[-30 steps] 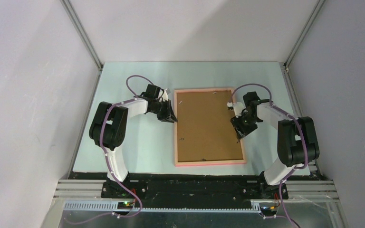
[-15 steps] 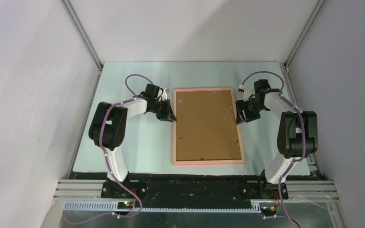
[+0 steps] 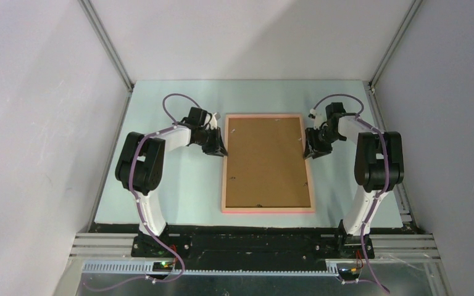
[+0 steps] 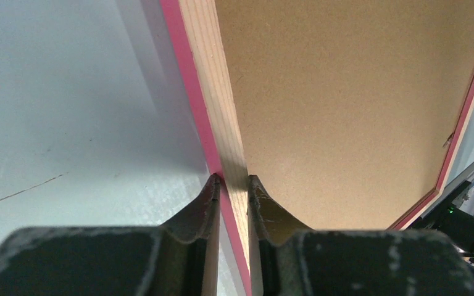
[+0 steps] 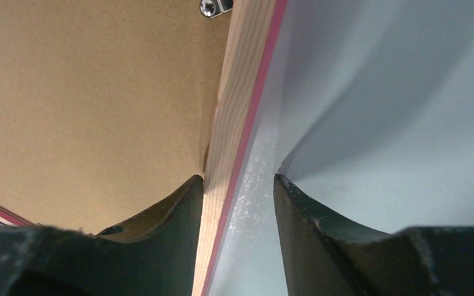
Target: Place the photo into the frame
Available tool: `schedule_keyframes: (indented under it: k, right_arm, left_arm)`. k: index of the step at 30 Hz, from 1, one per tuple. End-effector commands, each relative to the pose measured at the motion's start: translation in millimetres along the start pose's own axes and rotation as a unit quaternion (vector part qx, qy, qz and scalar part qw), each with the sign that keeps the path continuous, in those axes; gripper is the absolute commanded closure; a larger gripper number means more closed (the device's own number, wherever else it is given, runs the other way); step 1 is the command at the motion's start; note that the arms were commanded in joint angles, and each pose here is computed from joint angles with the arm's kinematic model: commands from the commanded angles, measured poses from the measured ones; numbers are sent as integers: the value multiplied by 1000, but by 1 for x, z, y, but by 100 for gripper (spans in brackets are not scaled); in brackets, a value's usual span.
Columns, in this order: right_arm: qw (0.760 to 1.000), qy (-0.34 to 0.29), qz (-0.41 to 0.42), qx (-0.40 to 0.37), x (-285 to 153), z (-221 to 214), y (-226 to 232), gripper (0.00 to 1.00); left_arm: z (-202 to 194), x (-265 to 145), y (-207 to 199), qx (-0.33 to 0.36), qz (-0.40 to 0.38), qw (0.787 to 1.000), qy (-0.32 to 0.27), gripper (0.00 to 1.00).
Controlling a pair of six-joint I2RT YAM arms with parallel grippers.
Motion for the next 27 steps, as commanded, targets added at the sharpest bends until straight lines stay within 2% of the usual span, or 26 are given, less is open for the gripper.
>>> schedule_keyframes:
  k: [1, 6, 10, 12, 16, 20, 24, 27]
  right_arm:
    - [1000, -16, 4, 5, 3, 14, 2, 54]
    - [1000, -8, 13, 15, 7, 11, 5, 74]
    - [1000, 1, 19, 20, 5, 5, 9, 91]
    - [1000, 4, 19, 18, 4, 0, 12, 95]
    - [1000, 17, 17, 5, 5, -13, 16, 99]
    - [1000, 29, 11, 2, 4, -26, 18, 100]
    - [999, 36, 8, -3, 1, -36, 19, 100]
    - [999, 39, 10, -5, -1, -40, 22, 100]
  left_arm:
    - [22, -6, -8, 34, -9, 999, -28, 100]
    - [23, -4, -7, 34, -7, 999, -24, 97]
    - [24, -3, -7, 36, -3, 999, -23, 86]
    - [26, -4, -7, 39, -1, 999, -25, 77]
    - [30, -6, -6, 44, 5, 999, -27, 54]
    - [38, -7, -5, 56, 20, 998, -33, 38]
    - [57, -5, -6, 66, 37, 996, -51, 29]
    - [74, -2, -7, 65, 51, 995, -64, 27]
Point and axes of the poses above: each gripper's point midway between its finger pads, its own x axis out along the fingers, its own y axis along the line the jaws close on, z = x × y, the point moved 3 cm from there along -x, back along the fingers, and after that the axes turned 10 degrees about -x, right-handed, at the moved point
